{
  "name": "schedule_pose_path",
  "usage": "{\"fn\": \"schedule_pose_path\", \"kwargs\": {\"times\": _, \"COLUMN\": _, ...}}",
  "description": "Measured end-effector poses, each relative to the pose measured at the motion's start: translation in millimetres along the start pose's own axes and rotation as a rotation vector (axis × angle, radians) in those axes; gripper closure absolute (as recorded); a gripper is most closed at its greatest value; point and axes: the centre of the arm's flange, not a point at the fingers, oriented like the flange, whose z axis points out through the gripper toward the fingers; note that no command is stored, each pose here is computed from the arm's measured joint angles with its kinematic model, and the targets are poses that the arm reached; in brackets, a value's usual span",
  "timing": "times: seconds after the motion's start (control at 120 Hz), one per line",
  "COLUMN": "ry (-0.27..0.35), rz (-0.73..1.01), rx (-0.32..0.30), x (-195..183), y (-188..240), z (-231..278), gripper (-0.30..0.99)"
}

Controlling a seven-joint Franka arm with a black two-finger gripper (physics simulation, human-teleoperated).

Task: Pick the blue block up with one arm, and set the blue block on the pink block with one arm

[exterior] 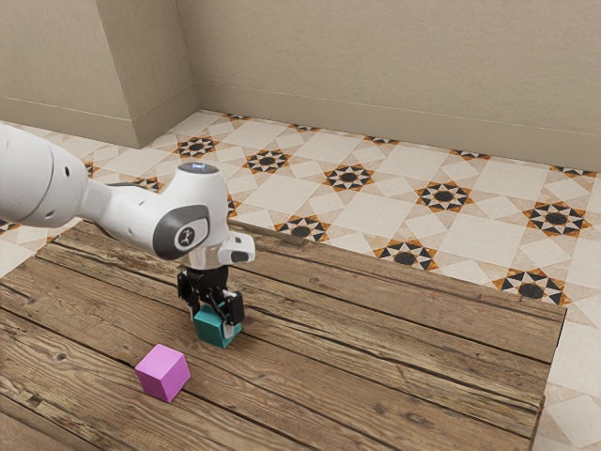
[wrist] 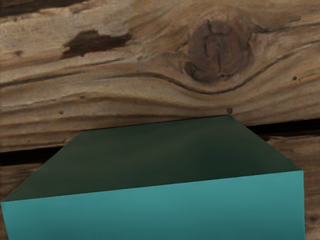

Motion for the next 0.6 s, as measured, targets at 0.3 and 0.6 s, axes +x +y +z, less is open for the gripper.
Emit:
{"fn": "schedule_pose_path", "kwargs": {"times": 0.3, "ry": 0.002, "rz": -0.009, "rx": -0.005, "x": 0.0, "y": -0.9, "z": -0.7, "gripper": 0.18}}
{"fn": "schedule_pose_path", "kwargs": {"times": 0.6, "ry": 0.010, "rz": -0.018, "rx": -0.013, "x": 2.5, "y": -0.9, "z": -4.0, "gripper": 0.25}}
